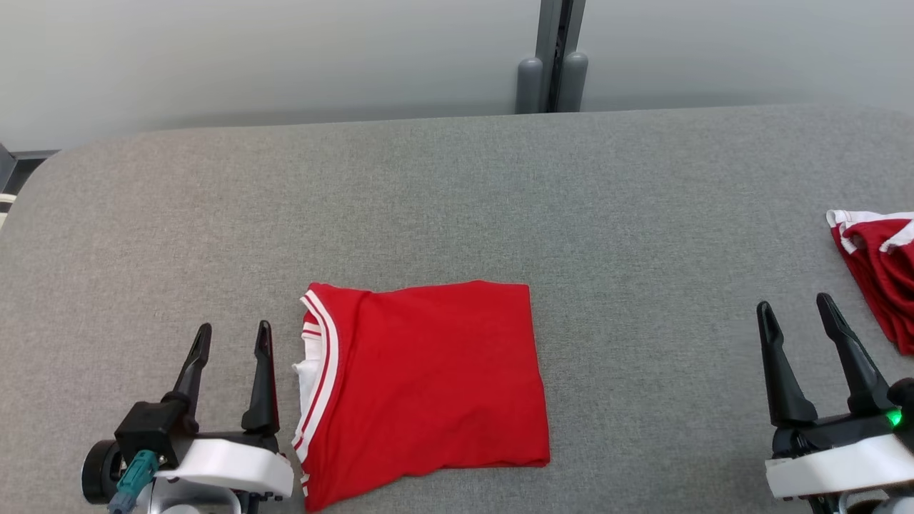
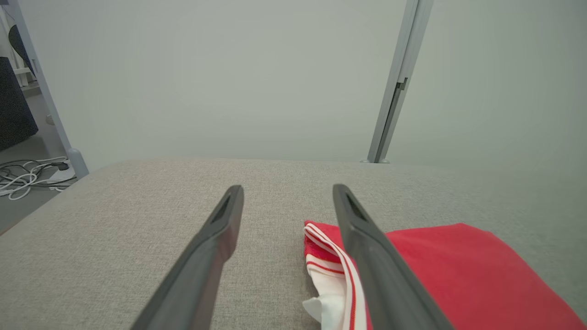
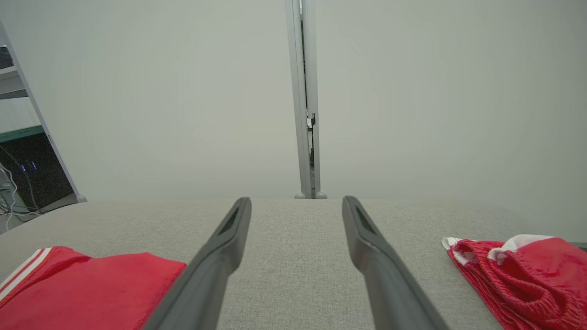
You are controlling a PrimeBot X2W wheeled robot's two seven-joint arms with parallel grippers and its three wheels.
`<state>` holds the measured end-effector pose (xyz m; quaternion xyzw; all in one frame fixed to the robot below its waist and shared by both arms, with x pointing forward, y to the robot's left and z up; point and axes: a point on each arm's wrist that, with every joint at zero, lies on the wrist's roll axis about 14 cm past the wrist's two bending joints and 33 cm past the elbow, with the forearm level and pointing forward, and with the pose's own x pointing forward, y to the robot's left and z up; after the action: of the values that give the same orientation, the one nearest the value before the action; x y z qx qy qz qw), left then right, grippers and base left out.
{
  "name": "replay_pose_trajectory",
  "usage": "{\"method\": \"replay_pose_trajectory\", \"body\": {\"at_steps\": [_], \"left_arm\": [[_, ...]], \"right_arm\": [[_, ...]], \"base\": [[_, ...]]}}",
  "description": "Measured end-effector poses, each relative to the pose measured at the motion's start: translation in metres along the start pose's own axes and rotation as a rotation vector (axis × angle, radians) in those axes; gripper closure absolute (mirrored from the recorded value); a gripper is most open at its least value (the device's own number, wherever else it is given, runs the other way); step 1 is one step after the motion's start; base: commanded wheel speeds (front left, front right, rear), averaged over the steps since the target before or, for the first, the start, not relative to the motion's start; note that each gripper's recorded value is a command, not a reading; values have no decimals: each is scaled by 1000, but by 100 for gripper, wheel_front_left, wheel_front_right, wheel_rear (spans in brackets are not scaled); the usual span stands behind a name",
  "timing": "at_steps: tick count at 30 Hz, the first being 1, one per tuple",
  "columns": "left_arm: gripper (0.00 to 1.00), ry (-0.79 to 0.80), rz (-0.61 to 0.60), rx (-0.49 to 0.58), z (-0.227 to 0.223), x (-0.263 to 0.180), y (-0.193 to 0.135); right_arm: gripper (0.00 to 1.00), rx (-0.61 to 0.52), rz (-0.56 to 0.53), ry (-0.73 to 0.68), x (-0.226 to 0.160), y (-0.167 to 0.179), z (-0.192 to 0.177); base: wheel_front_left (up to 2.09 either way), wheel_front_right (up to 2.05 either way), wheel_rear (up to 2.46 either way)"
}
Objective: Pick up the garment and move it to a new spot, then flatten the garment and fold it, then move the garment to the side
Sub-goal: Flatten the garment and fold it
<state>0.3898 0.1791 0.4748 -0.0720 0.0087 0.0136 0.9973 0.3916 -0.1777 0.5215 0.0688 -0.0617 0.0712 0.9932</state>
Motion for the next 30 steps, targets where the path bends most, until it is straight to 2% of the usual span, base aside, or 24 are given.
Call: {"method": "replay_pose_trajectory", "body": {"at_steps": [7,16,30], "left_arm": [[0,14,9,15,-2,-18,9],[0,29,9,29,-2,-42,15],[0,40,18,35,-1,-55,24]], "right_arm": [[0,-8,-62,16,-27,-11,4],[0,-29,-81,24,-55,-10,15],[0,-32,-87,41,-69,-8,19]], "base": [[0,0,0],[0,0,0],[0,0,0]]}}
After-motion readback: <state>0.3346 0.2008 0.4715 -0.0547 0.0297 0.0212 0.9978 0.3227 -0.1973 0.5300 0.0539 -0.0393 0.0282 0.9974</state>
